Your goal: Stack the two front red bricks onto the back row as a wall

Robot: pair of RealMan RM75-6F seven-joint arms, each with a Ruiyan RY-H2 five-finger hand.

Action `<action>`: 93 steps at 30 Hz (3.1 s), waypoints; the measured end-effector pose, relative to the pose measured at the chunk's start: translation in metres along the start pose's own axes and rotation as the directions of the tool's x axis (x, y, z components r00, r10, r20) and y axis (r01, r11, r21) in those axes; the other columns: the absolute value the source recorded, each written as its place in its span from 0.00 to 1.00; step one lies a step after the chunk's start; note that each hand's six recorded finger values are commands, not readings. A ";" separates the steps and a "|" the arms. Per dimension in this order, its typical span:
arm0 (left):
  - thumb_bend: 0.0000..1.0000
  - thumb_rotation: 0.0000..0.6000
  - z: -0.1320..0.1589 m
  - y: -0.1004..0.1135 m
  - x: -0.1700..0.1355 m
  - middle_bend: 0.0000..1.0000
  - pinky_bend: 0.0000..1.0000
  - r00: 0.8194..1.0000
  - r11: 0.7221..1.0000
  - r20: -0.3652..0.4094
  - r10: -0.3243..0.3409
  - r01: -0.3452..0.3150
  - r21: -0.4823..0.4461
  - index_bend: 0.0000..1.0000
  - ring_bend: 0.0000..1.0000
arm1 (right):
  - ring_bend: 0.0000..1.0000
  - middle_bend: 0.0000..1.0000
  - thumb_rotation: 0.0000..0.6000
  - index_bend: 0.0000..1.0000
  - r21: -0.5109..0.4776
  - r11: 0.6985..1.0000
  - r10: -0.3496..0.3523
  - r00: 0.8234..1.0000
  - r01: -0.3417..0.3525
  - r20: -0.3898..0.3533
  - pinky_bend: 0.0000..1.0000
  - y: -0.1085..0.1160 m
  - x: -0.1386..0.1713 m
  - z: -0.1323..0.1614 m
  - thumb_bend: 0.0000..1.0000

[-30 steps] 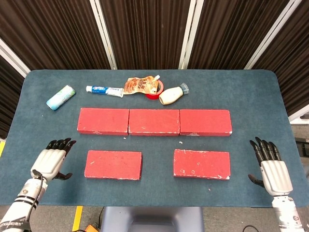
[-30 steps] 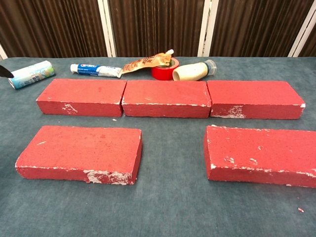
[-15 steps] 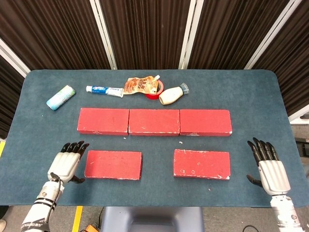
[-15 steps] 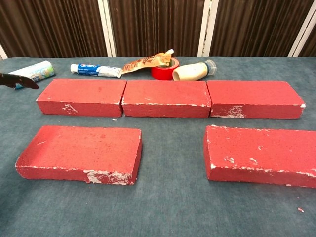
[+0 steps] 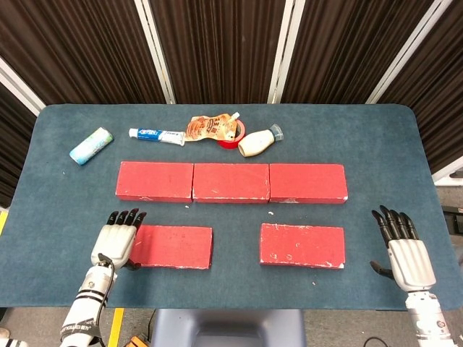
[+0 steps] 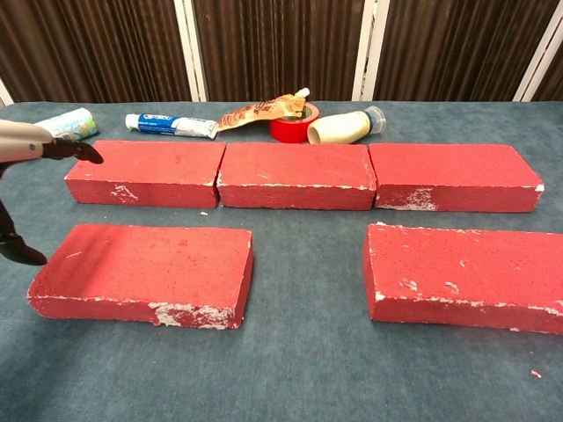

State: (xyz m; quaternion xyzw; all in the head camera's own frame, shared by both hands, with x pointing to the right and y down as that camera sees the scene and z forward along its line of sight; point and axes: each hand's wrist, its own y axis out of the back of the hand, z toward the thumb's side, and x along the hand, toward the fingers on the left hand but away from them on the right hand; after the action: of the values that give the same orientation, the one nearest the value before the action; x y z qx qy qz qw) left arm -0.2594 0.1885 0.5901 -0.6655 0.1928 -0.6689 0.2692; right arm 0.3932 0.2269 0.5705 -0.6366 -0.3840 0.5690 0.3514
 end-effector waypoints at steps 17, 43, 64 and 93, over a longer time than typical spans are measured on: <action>0.00 1.00 0.019 -0.012 0.004 0.00 0.00 0.999 1.000 -0.040 -0.012 0.012 -0.002 0.00 0.00 | 0.00 0.11 1.00 0.09 -0.007 1.000 0.001 1.000 -0.001 0.008 0.00 0.001 0.000 -0.002 0.00; 0.00 1.00 0.075 -0.043 0.013 0.00 0.00 0.998 0.997 0.041 -0.047 0.049 -0.052 0.00 0.00 | 0.00 0.11 1.00 0.10 -0.019 1.000 0.002 1.000 -0.002 0.013 0.00 0.002 0.000 -0.003 0.00; 0.00 1.00 0.081 -0.049 0.029 0.00 0.00 0.997 0.997 0.051 -0.051 0.054 -0.057 0.00 0.00 | 0.00 0.11 1.00 0.10 -0.014 1.000 0.008 1.000 -0.007 0.014 0.00 0.000 0.000 -0.002 0.00; 0.04 1.00 0.073 -0.061 0.048 0.00 0.00 0.996 0.995 0.034 -0.077 0.079 -0.057 0.00 0.00 | 0.00 0.11 1.00 0.10 -0.009 1.000 0.006 1.000 -0.005 0.025 0.00 0.000 -0.001 -0.004 0.00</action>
State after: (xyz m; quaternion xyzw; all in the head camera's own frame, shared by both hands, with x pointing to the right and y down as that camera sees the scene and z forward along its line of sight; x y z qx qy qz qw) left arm -0.1914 0.2134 0.6685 -0.6906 0.1816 -0.6625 0.2263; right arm 0.3973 0.2262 0.5709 -0.6322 -0.3893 0.5760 0.3421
